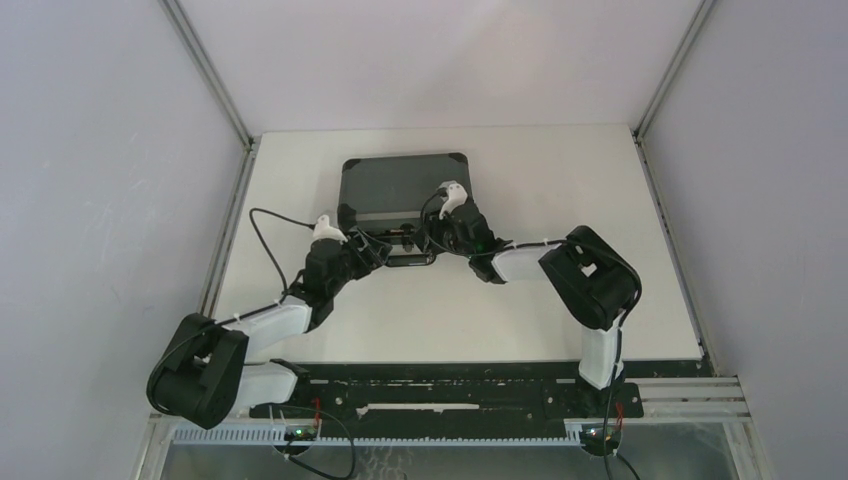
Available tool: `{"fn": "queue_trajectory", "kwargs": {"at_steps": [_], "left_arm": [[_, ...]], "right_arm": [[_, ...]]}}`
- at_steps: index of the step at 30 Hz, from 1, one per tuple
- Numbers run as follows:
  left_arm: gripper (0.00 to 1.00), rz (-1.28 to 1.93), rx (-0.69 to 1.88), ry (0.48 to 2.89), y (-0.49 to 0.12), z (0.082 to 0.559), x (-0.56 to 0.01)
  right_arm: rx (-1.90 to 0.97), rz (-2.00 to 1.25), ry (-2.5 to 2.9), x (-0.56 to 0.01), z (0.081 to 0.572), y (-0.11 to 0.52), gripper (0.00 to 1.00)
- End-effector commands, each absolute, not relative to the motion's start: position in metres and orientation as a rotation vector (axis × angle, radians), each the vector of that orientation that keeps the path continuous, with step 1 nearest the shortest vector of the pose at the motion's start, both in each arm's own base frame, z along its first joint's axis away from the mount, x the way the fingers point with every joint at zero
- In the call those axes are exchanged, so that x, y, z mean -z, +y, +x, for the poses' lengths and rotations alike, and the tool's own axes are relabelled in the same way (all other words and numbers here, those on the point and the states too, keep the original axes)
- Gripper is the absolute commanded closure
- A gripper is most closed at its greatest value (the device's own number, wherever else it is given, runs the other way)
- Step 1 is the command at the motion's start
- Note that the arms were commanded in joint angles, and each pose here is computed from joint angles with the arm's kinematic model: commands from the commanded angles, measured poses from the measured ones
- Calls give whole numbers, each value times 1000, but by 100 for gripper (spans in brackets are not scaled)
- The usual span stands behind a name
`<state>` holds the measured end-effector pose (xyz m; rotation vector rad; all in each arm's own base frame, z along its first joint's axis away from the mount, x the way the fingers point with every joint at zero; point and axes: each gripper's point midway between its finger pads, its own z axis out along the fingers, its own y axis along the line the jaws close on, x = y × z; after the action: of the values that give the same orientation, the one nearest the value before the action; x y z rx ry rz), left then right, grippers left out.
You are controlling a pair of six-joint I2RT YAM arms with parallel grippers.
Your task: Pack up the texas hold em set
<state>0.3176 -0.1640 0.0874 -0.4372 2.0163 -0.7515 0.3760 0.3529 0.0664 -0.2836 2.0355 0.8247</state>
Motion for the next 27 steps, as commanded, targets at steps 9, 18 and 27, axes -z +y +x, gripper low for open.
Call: {"fn": "queue_trajectory", "kwargs": {"at_steps": [9,18,27], "left_arm": [[29,-391,777,1877,-168,341,-119],[32,-379,789,1879,-175,350,-117],[31,-416,692,1861,-170,380,-120]], "right_arm": [[-792,-166,1763,-151,440,331,50],[-748,-208,1726,-165,450,333,53],[-747,-225,1718,-171,454,335,53]]}}
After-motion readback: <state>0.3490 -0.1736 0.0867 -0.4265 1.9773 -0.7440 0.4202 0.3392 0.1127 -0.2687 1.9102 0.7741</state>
